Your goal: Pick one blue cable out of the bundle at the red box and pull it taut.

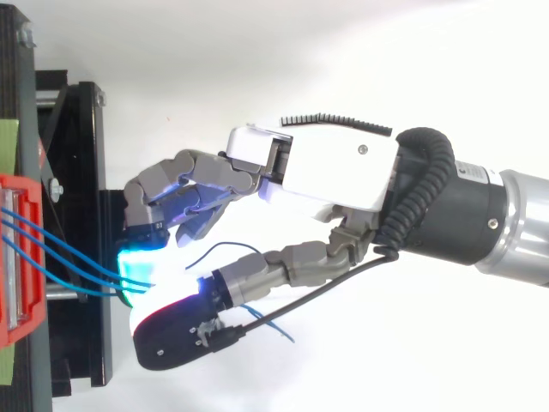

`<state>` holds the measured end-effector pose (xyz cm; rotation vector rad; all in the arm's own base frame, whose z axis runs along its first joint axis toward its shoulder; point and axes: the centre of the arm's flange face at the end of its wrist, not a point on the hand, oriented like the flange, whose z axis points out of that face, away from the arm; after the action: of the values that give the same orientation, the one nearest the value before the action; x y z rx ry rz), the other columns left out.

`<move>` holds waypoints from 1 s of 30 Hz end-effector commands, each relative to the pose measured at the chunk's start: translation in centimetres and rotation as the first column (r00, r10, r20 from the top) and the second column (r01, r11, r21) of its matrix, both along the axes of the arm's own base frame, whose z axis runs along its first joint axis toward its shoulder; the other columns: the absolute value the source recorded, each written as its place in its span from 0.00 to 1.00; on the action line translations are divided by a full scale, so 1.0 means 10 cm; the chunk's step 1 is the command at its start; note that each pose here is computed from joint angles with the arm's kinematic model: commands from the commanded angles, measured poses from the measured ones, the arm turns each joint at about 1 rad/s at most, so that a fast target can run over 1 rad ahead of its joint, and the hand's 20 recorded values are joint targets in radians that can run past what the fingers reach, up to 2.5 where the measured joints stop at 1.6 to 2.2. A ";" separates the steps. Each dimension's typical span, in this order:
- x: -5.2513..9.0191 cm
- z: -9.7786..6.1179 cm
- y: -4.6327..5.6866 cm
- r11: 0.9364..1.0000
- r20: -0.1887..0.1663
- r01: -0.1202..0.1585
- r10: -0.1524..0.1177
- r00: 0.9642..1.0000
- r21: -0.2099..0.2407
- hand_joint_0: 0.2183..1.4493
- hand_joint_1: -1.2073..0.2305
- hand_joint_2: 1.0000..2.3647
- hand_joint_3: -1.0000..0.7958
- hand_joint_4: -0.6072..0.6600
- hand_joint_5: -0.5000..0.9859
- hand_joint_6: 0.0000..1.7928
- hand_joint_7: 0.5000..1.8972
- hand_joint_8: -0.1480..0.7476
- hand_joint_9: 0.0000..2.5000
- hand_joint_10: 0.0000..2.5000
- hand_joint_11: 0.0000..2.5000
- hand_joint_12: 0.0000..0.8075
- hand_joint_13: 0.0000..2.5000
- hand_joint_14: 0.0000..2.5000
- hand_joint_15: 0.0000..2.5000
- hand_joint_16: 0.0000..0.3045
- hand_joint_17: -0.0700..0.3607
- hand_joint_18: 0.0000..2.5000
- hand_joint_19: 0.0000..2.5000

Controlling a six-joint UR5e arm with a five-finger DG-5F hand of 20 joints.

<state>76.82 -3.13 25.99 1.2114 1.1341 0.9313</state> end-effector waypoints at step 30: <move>0.00 0.00 -0.01 1.000 -0.005 0.001 -0.001 1.000 -0.001 0.27 0.45 0.00 0.28 0.66 0.20 0.45 0.52 0.60 0.27 0.01 0.33 0.56 0.23 0.00 0.10 0.20 0.48 0.30 0.19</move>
<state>76.76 -3.16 25.94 1.2138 1.1386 0.9278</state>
